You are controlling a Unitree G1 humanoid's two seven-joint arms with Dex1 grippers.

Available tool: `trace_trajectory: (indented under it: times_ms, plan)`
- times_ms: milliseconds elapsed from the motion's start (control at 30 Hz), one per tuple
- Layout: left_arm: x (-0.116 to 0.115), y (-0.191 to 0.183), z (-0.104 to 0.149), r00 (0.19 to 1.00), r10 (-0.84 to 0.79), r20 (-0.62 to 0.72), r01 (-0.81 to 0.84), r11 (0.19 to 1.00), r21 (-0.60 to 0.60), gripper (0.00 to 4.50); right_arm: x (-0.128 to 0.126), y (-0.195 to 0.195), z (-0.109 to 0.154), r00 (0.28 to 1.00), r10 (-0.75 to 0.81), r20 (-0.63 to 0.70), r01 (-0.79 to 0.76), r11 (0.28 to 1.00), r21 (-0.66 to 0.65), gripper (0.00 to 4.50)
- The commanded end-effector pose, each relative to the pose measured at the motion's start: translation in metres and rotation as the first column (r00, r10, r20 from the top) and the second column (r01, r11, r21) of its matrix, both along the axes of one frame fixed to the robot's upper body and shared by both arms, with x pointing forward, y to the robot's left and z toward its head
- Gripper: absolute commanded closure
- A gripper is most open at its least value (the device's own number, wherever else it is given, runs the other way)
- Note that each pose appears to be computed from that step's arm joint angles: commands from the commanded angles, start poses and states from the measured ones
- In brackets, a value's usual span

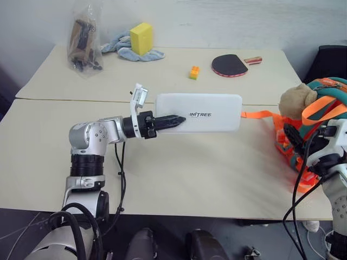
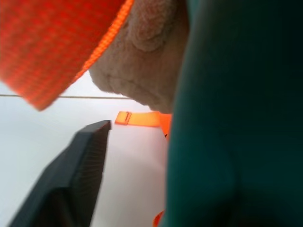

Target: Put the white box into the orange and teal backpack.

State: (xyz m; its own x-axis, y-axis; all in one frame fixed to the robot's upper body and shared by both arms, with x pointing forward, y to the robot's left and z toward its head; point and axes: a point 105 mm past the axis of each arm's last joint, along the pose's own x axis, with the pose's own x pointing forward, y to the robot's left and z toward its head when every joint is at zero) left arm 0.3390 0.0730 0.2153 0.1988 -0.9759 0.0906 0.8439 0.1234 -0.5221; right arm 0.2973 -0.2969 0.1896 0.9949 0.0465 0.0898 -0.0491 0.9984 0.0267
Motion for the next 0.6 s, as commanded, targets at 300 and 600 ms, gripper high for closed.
trace_trajectory:
  times_ms: [300,600]
  plan:
    - [0.014,0.018,0.051,0.985,0.093,0.147,-0.082,0.993,-0.080,3.17,-0.026,0.076,0.015,0.863,0.502,-0.053,-0.504,0.850,-0.153,4.46]
    - [0.004,0.030,0.085,0.925,0.010,0.379,0.013,0.998,-0.058,3.17,-0.105,0.148,0.068,0.336,0.926,-0.170,-0.942,0.326,-0.083,4.46]
